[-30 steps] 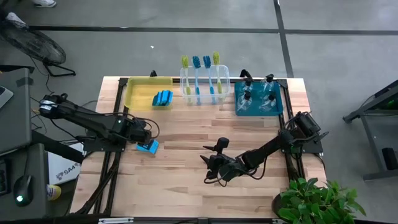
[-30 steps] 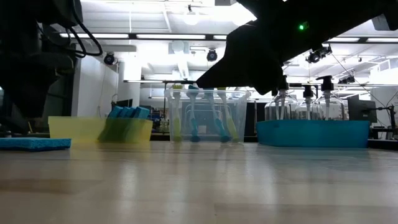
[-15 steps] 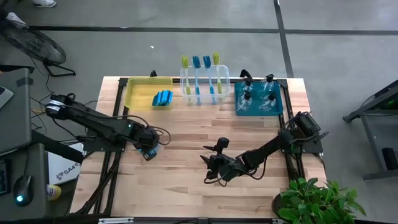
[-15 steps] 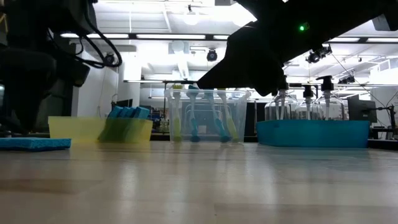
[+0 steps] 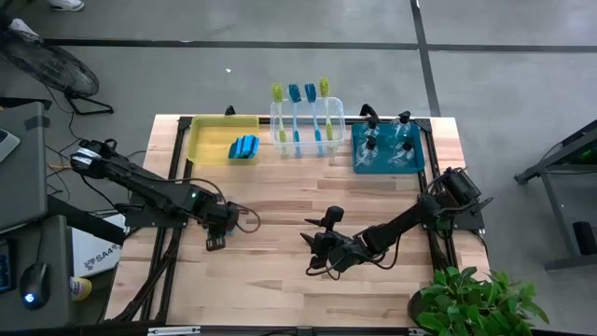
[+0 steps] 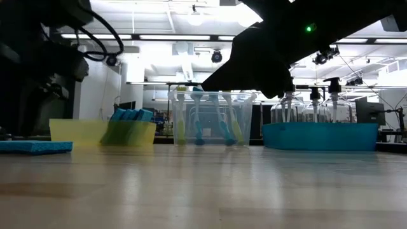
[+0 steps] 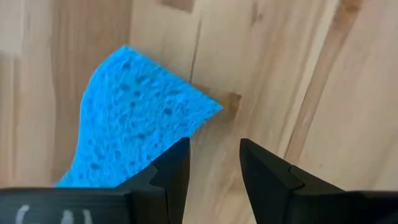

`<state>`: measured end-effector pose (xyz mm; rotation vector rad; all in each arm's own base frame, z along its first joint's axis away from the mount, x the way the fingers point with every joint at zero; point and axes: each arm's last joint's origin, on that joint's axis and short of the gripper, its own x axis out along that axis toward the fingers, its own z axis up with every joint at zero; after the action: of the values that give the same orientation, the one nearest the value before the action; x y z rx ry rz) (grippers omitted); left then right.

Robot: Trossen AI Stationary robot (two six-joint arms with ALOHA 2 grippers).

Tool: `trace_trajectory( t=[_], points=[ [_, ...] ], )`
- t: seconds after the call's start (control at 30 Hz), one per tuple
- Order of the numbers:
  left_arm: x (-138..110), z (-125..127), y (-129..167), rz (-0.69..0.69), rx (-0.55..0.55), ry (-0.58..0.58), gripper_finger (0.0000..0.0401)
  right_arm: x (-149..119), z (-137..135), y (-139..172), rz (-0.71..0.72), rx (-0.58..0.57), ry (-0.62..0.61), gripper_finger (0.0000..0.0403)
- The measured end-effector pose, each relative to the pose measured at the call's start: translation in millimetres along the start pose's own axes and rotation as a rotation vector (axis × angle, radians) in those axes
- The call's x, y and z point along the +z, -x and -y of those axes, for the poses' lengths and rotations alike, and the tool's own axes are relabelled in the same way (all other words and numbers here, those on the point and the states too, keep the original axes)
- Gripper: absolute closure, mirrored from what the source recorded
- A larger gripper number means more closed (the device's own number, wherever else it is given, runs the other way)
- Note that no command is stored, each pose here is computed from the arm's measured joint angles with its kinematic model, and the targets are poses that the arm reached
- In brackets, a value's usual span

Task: Pick & Place Kitchen Sink Supplies
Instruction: Put the blue sponge into the yellow bin

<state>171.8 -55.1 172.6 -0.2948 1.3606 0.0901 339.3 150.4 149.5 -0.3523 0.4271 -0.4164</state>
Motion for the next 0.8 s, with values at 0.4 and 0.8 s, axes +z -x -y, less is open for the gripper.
trace_trajectory(
  t=[0.4,0.8],
  points=[
    [-8,15,0,0.107,0.142,-0.290,0.0265,0,0,0,-0.001,0.000,0.001,0.0193],
    [-6,24,-27,0.028,0.242,-0.443,0.0265,-1,0,0,-0.005,0.008,-0.012,0.0194]
  ],
)
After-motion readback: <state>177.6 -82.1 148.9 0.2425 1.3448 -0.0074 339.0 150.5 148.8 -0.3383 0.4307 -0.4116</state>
